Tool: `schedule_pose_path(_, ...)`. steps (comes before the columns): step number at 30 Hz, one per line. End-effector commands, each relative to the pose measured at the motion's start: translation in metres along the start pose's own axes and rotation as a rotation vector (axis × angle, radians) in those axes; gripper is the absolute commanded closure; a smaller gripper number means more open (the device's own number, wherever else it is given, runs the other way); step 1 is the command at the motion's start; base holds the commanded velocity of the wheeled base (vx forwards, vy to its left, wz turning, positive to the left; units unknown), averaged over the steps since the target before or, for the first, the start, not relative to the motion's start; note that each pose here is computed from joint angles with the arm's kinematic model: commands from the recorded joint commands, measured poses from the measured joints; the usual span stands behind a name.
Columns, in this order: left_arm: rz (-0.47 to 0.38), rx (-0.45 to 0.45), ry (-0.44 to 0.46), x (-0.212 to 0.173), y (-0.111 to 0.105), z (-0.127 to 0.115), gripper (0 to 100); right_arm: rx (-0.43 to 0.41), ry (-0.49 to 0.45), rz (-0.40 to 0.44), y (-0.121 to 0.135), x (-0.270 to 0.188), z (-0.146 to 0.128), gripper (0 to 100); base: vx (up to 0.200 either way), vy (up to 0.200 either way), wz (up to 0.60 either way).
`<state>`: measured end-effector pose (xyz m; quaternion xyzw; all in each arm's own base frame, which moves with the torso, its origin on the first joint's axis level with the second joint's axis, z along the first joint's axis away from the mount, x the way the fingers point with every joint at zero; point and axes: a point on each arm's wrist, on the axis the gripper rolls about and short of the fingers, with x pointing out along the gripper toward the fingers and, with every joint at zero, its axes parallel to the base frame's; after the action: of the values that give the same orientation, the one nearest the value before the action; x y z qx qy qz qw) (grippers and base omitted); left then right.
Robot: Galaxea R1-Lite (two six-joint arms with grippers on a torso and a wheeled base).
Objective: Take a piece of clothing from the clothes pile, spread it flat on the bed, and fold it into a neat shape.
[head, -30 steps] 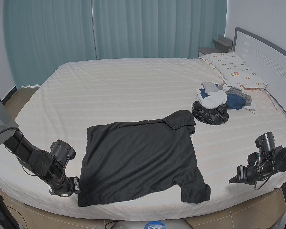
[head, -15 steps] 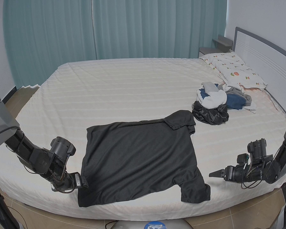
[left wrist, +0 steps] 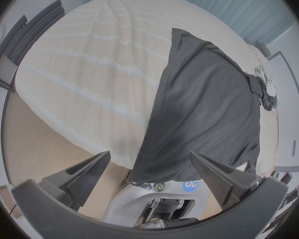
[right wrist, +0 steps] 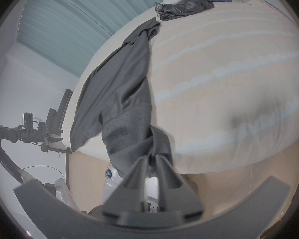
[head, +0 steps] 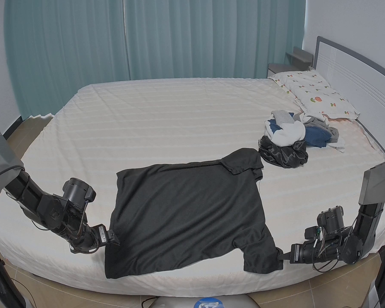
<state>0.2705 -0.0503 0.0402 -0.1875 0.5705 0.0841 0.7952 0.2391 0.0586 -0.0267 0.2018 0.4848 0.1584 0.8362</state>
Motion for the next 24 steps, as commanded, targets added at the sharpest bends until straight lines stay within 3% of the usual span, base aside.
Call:
schedule_pose_path(1, 0.0, -0.011, -0.004, 0.0, 0.002, 0.003, 0, 0.017, 0.012, -0.024, -0.007, -0.005, -0.006, 100, 0.0, 0.0, 0.0)
schedule_pose_path(5, 0.001, -0.016, -0.005, 0.001, 0.003, 0.004, 0, 0.02, -0.021, -0.045, -0.011, -0.019, -0.003, 100, 0.0, 0.0, 0.0)
schedule_pose_path(11, 0.001, -0.016, -0.006, 0.0, 0.003, 0.004, 0, -0.012, 0.018, -0.062, -0.015, -0.018, -0.009, 100, 0.0, 0.0, 0.0)
schedule_pose_path(12, 0.001, -0.016, -0.006, 0.0, 0.003, 0.004, 0, -0.012, 0.018, -0.062, -0.015, -0.018, -0.009, 0, 0.0, 0.0, 0.0)
schedule_pose_path(17, 0.002, -0.024, -0.009, 0.0, 0.005, 0.006, 0, -0.034, 0.024, -0.092, -0.02, -0.026, -0.01, 0, 0.0, 0.0, 0.0)
schedule_pose_path(24, -0.01, -0.031, -0.011, 0.0, 0.005, 0.009, 0, -0.019, -0.008, -0.043, -0.014, -0.006, -0.002, 0, 0.0, 0.0, 0.0)
